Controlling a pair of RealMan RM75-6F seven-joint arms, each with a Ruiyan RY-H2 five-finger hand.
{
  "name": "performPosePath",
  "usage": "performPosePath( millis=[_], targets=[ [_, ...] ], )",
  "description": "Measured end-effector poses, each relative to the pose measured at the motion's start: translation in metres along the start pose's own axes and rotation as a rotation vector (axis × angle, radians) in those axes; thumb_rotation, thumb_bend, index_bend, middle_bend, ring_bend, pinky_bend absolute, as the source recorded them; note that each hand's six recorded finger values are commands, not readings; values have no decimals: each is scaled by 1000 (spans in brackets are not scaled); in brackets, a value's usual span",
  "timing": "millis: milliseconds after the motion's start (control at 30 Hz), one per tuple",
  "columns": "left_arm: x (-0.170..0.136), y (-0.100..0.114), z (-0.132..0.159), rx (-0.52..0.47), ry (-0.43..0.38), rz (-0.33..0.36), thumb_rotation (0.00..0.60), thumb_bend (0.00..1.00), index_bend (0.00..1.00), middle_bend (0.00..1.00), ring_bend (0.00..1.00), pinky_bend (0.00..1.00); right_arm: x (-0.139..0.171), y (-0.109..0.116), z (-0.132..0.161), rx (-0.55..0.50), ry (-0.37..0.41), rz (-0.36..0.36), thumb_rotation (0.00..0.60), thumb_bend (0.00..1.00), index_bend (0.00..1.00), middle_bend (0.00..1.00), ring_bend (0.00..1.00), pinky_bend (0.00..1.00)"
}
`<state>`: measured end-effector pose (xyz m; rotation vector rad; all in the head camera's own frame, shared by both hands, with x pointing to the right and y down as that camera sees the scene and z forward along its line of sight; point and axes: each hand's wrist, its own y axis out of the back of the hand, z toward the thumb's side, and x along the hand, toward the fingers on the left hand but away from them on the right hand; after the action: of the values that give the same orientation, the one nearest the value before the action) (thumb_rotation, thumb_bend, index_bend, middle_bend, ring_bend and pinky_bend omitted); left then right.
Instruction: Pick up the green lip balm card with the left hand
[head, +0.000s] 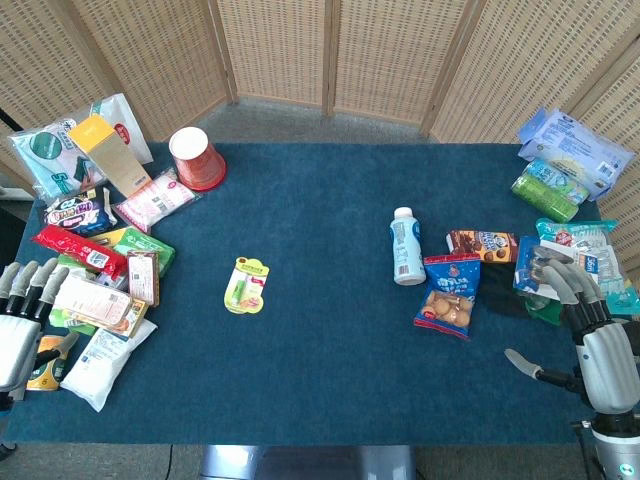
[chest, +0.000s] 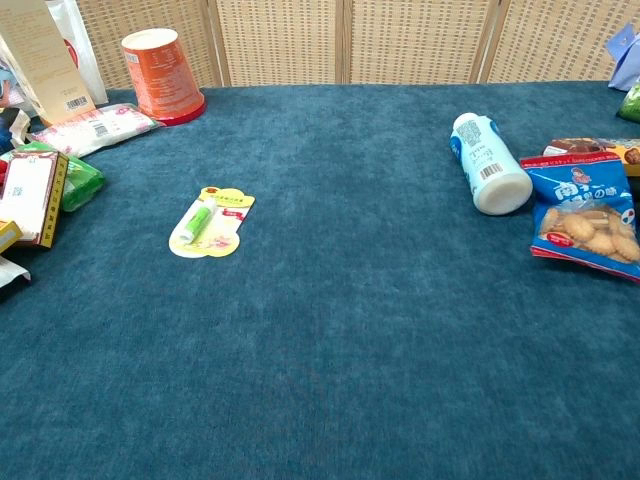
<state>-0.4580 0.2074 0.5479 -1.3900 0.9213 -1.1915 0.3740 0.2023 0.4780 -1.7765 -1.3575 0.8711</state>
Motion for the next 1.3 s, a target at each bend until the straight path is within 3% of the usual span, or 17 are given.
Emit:
performPosePath(
  millis=[233, 433, 633, 867, 1067, 1300],
  targets=[
    [1, -4, 3, 0, -17, -14, 600, 0, 0, 0, 0, 34, 0, -1, 1, -1, 0, 3, 600, 0, 0, 0, 0, 0],
    [26, -13, 21, 52, -123, -17, 600, 0, 0, 0, 0, 24, 0, -2, 3, -10, 7, 5, 600, 0, 0, 0, 0, 0],
    [74, -32, 61, 136, -279, -39, 600, 0, 0, 0, 0, 17, 2, -3, 7, -16, 17, 12, 600, 0, 0, 0, 0, 0],
    [125, -65, 131, 265, -461, -61, 600, 0, 0, 0, 0, 15, 2, 2, 5, -38, 13, 3, 600, 0, 0, 0, 0, 0],
    [149, -92, 180, 384, -574, -84, 600, 0, 0, 0, 0, 19, 2, 9, 3, -60, 10, -11, 600, 0, 0, 0, 0, 0],
    [157, -117, 196, 514, -641, -127, 600, 0, 0, 0, 0, 33, 2, 13, 2, -76, 9, -17, 600, 0, 0, 0, 0, 0]
  ],
)
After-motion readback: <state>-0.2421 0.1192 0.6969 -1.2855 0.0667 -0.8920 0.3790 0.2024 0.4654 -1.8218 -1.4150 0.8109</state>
